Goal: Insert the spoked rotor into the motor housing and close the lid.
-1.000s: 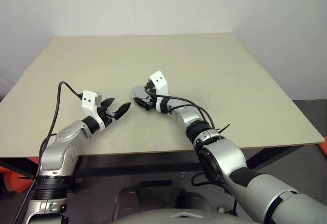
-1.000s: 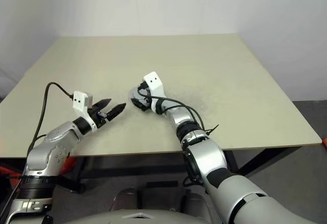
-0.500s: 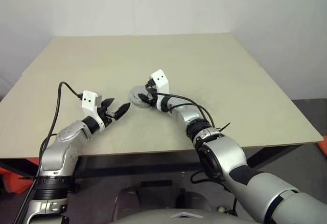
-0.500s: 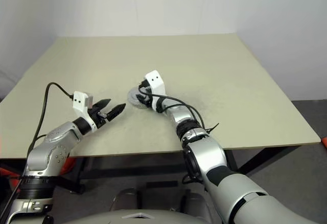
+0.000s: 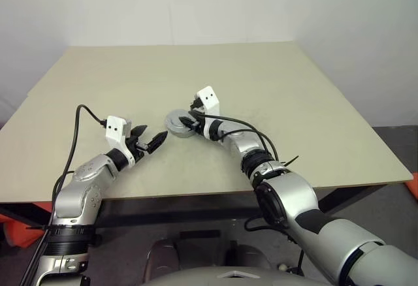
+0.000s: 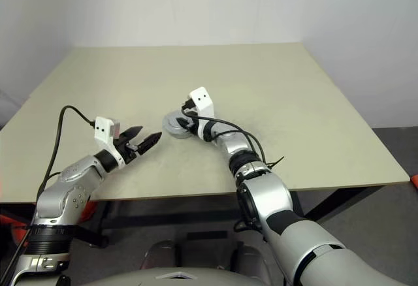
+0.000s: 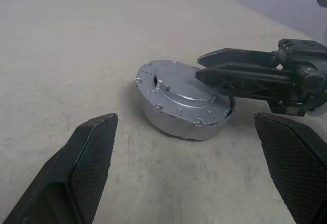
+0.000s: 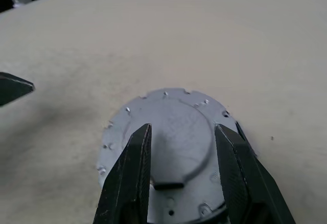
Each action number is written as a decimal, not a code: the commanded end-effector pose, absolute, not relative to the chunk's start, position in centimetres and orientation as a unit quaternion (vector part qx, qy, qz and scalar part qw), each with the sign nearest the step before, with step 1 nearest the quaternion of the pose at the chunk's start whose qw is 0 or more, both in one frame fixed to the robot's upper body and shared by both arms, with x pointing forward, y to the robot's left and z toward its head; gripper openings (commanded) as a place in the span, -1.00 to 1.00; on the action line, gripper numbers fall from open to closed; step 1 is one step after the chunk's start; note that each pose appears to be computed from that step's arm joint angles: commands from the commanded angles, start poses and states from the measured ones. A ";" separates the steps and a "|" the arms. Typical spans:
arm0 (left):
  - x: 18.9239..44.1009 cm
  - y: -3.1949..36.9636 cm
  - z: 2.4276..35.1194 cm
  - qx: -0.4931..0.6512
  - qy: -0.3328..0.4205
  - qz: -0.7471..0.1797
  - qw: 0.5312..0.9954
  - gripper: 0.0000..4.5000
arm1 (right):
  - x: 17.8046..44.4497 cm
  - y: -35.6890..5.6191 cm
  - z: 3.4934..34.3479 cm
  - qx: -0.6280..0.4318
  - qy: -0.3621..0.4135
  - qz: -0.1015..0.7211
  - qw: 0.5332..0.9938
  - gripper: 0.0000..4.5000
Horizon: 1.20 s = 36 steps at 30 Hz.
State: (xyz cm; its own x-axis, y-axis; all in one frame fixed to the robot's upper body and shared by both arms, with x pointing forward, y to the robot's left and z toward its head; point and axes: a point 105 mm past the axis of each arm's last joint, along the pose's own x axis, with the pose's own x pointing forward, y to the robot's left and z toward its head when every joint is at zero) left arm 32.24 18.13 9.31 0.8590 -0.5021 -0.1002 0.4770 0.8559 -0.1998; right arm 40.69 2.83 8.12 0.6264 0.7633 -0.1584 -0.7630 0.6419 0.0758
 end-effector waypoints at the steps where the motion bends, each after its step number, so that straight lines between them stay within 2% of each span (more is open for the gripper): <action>1: 32.4 18.3 10.6 -0.074 0.050 -0.256 0.963 1.00 | 40.8 4.3 10.8 0.003 0.046 0.443 0.895 -0.05; 11: 32.2 18.3 10.5 -0.073 0.052 -0.256 0.962 1.00 | 40.6 4.4 9.7 -0.014 0.057 0.438 0.897 -0.05; 14: 32.2 18.2 10.5 -0.072 0.052 -0.256 0.963 1.00 | 40.4 4.5 9.7 -0.024 0.052 0.443 0.895 0.32; 17: 32.2 18.2 10.4 -0.073 0.052 -0.256 0.962 1.00 | 40.4 4.6 9.7 -0.037 0.048 0.441 0.895 0.79; 27: 32.3 18.4 10.9 -0.071 0.040 -0.255 0.964 1.00 | 40.4 4.5 9.0 -0.049 0.058 0.432 0.899 0.79; 32: 33.4 18.6 13.1 -0.058 -0.010 -0.248 0.967 1.00 | 41.9 3.2 12.9 -0.007 0.004 0.423 0.906 0.79; 36: 34.3 19.0 13.5 -0.032 -0.028 -0.243 0.969 1.00 | 43.2 1.2 16.8 0.017 -0.051 0.401 0.914 0.79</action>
